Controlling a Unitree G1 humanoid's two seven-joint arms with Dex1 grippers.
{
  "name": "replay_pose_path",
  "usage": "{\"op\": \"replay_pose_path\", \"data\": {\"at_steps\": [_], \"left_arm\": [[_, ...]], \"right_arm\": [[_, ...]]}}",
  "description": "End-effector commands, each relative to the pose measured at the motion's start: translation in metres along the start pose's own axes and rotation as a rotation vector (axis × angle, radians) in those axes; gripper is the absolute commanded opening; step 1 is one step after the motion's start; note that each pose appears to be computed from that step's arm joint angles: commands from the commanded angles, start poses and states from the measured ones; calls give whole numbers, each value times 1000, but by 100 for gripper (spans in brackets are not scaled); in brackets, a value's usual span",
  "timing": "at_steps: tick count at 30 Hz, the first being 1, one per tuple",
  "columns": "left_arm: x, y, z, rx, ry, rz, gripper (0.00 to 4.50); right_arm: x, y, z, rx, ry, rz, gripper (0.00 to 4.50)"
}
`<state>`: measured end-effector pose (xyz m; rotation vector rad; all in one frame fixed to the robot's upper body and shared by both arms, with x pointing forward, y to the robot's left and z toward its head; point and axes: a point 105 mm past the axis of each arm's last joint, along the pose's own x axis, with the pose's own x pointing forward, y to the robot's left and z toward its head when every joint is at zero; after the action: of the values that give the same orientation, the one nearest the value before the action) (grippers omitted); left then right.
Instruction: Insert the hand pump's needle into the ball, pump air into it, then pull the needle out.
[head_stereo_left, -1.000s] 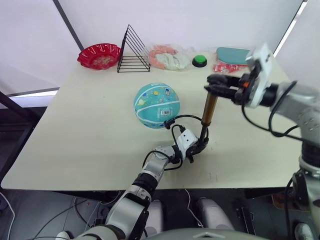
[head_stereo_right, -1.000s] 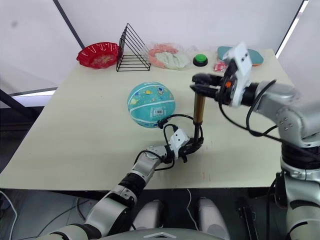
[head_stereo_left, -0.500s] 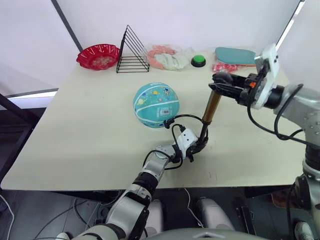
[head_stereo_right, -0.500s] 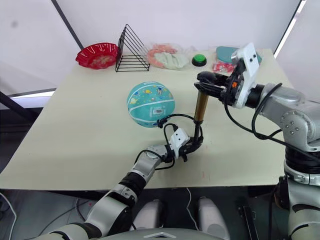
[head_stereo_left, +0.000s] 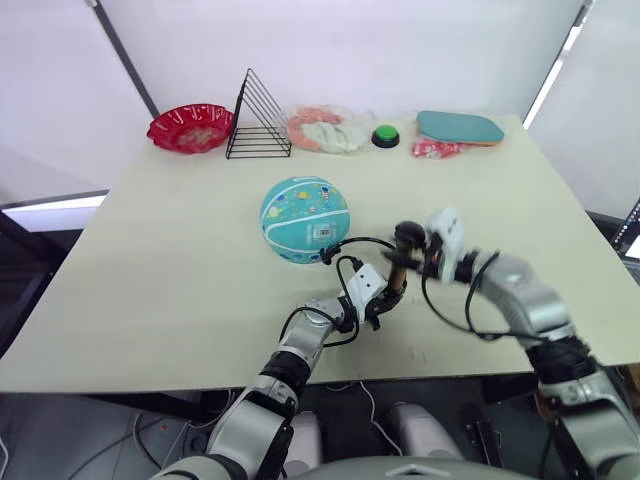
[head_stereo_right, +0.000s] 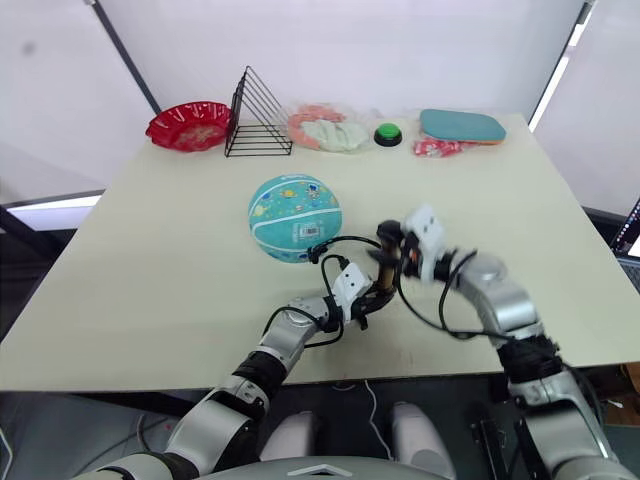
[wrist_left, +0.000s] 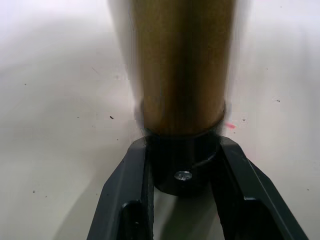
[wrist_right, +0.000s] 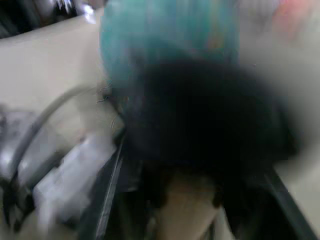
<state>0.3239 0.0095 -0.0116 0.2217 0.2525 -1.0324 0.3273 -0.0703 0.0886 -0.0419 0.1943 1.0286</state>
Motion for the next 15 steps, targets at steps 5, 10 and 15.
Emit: {"op": "replay_pose_path", "data": {"at_steps": [5,10,15], "left_arm": [[-2,-15,-32,-65,107,-33,106],[-1,-16,-31,-66,104,-40,106],[-1,-17,-32,-67,106,-43,106]], "right_arm": [[-5,8,-47,90,169,30,106],[-9,5,-16,59,84,17,106],[-14,5,21,39,-11,10,106]]}}
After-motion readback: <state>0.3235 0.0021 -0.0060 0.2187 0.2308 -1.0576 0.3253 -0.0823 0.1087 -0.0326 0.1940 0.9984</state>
